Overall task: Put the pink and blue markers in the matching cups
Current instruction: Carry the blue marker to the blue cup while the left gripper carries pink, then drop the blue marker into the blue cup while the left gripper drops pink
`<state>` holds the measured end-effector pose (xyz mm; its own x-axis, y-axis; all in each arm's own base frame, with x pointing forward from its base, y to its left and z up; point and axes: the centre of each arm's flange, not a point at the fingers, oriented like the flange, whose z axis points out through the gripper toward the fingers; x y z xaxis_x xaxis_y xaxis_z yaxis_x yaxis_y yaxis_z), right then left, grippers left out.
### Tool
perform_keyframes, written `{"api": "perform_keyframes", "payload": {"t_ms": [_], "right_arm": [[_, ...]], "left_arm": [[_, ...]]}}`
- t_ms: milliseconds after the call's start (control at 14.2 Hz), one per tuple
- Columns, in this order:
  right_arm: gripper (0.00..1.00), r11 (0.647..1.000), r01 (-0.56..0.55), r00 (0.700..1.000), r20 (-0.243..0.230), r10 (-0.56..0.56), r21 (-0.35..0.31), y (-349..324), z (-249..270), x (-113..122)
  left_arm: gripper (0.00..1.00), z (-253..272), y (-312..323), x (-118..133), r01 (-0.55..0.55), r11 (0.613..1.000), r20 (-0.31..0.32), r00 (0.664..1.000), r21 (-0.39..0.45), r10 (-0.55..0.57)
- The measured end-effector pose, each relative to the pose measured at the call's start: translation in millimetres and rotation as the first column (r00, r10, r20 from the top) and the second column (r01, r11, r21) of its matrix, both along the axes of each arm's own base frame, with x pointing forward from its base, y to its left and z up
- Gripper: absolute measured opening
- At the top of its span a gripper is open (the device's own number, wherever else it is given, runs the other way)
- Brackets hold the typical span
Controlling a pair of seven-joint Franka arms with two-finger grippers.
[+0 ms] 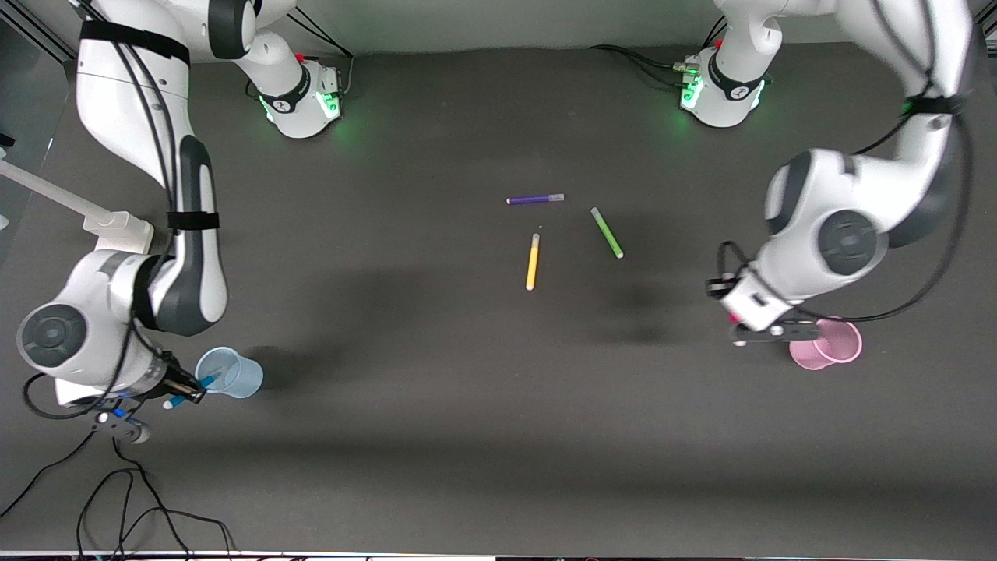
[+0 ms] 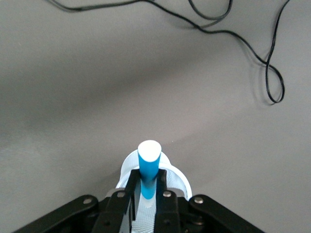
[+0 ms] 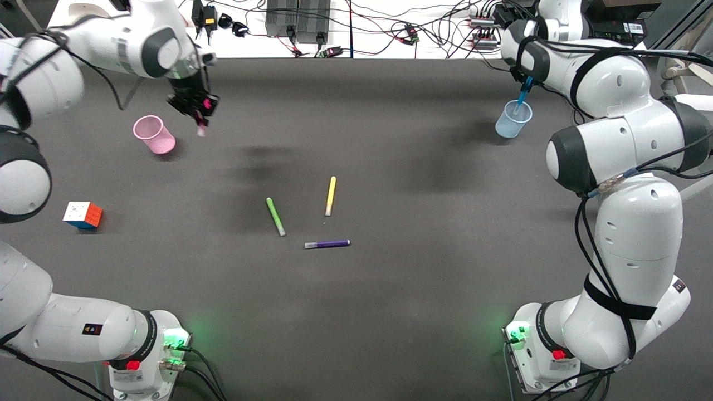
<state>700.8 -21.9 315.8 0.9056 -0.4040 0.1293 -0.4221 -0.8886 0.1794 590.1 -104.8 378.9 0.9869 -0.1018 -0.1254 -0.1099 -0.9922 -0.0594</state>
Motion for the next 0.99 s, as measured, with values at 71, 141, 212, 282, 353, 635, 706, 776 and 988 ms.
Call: {"api": "perform_keyframes", "payload": {"t_ms": [71, 141, 212, 282, 353, 635, 706, 776, 988], "right_arm": [[0.17, 1.000, -0.004, 1.000, 0.006, 0.004, -0.002, -2.2, -6.2, -4.6], [0.17, 1.000, -0.007, 1.000, 0.014, 0.007, -0.002, -4.8, -10.8, -8.8], [0.17, 1.000, -0.009, 1.000, 0.019, 0.009, -0.002, -7.0, -13.9, -12.2], [0.17, 1.000, -0.009, 1.000, 0.021, 0.009, -0.001, -8.4, -15.9, -14.7], [0.17, 1.000, -0.010, 1.000, 0.022, 0.010, 0.001, -9.1, -16.2, -16.1], [0.41, 1.000, -0.017, 1.000, 0.023, 0.017, 0.003, -5.8, -15.8, -17.5], [0.53, 1.000, -0.019, 1.000, 0.022, 0.019, 0.003, -4.4, -16.1, -17.6], [0.62, 1.000, -0.021, 1.000, 0.022, 0.021, 0.003, -3.3, -16.4, -17.7], [0.91, 1.000, -0.022, 1.000, 0.022, 0.022, 0.003, -2.7, -16.0, -17.7]], "left_arm": [[0.17, 7.1, 10.7, 1.1, 0.058, 0.998, 0.009, 0.998, 0.009, -0.058], [0.17, 10.8, 18.2, 2.1, 0.107, 0.994, 0.012, 0.994, 0.015, -0.107], [0.17, 12.4, 24.3, 3.1, 0.159, 0.987, 0.012, 0.987, 0.025, -0.159], [0.17, 12.9, 29.2, 4.4, 0.210, 0.977, 0.011, 0.977, 0.037, -0.211], [0.17, 13.9, 34.3, 6.5, 0.258, 0.965, 0.017, 0.966, 0.046, -0.259], [0.17, 20.0, 88.1, 19.3, 0.458, 0.888, 0.059, 0.886, 0.047, -0.460], [0.17, 20.7, 105.5, 20.5, 0.493, 0.869, 0.060, 0.867, 0.046, -0.495], [0.17, 21.0, 120.1, 20.9, 0.520, 0.853, 0.059, 0.851, 0.046, -0.522], [0.17, 17.9, 134.8, 17.9, 0.585, 0.810, 0.022, 0.810, 0.037, -0.586]]}}
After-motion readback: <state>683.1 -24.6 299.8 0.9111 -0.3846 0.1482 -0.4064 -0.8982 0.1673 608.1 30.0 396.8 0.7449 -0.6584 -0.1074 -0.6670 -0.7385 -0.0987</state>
